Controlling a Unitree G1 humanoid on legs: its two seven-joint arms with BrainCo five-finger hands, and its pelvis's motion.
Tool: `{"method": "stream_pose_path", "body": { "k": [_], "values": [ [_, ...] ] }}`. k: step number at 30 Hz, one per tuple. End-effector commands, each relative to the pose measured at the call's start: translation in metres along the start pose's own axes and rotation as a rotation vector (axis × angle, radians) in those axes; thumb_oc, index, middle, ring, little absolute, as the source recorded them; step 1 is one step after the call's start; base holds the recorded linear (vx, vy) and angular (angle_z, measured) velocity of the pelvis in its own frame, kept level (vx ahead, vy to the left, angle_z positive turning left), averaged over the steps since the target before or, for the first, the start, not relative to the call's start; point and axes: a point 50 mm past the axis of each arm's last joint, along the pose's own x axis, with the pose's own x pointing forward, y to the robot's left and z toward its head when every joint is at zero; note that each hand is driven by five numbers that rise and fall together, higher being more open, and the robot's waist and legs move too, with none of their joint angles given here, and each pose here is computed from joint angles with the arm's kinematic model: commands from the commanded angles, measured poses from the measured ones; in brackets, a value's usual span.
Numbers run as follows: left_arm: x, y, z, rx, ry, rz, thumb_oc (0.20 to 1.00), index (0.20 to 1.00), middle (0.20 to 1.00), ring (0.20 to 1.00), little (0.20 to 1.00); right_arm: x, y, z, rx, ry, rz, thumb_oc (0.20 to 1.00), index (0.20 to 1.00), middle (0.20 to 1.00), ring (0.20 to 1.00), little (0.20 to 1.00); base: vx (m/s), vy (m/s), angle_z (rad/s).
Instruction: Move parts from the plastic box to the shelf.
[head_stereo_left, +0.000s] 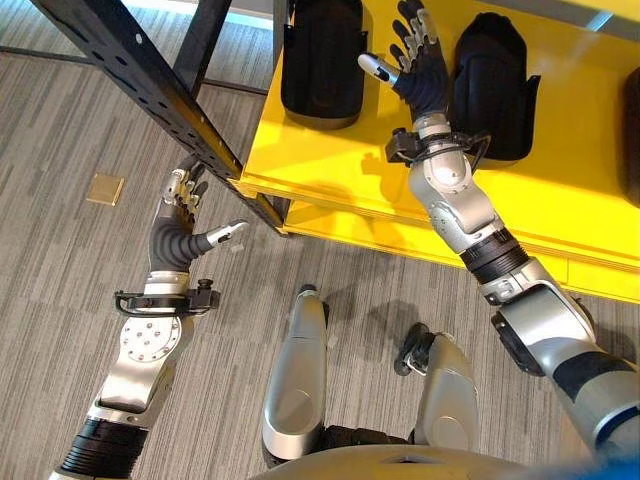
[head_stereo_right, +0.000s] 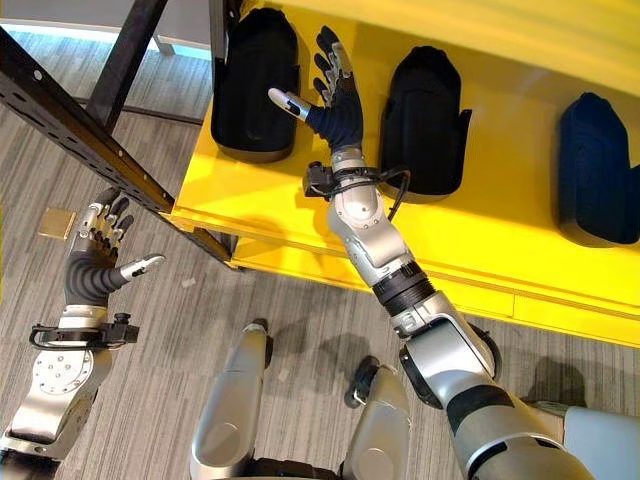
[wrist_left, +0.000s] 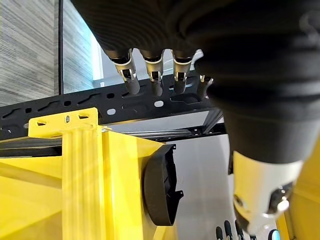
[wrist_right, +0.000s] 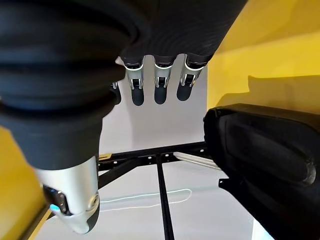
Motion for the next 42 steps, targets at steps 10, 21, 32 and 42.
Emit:
{"method": "stream_pose_path", "body": {
  "k": [10, 21, 32, 42],
  "values": [
    [-0.004, -0.003, 0.029, -0.015, -0.136, -0.037, 1.0, 1.0, 1.0, 1.0, 1.0, 0.025, 0.013, 0.006, 0.07, -0.002, -0.073, 1.0, 1.0, 1.0, 1.0, 1.0, 0.0, 0.0, 0.0],
    [-0.004, -0.003, 0.03, -0.014, -0.142, -0.038, 1.0, 1.0, 1.0, 1.0, 1.0, 0.02, 0.014, -0.025, 0.088, 0.139, -0.11, 1.0, 1.0, 1.0, 1.0, 1.0, 0.0, 0.003, 0.02],
    [-0.004, -0.005, 0.031, -0.017, -0.142, -0.057, 1.0, 1.0, 1.0, 1.0, 1.0, 0.014, 0.017, -0.046, 0.093, 0.244, -0.128, 1.0, 1.0, 1.0, 1.0, 1.0, 0.0, 0.001, 0.01],
    [-0.004, -0.005, 0.031, -0.011, -0.147, -0.055, 1.0, 1.0, 1.0, 1.0, 1.0, 0.016, 0.018, -0.045, 0.084, 0.242, -0.13, 1.0, 1.0, 1.0, 1.0, 1.0, 0.0, 0.0, 0.0]
  ]
}}
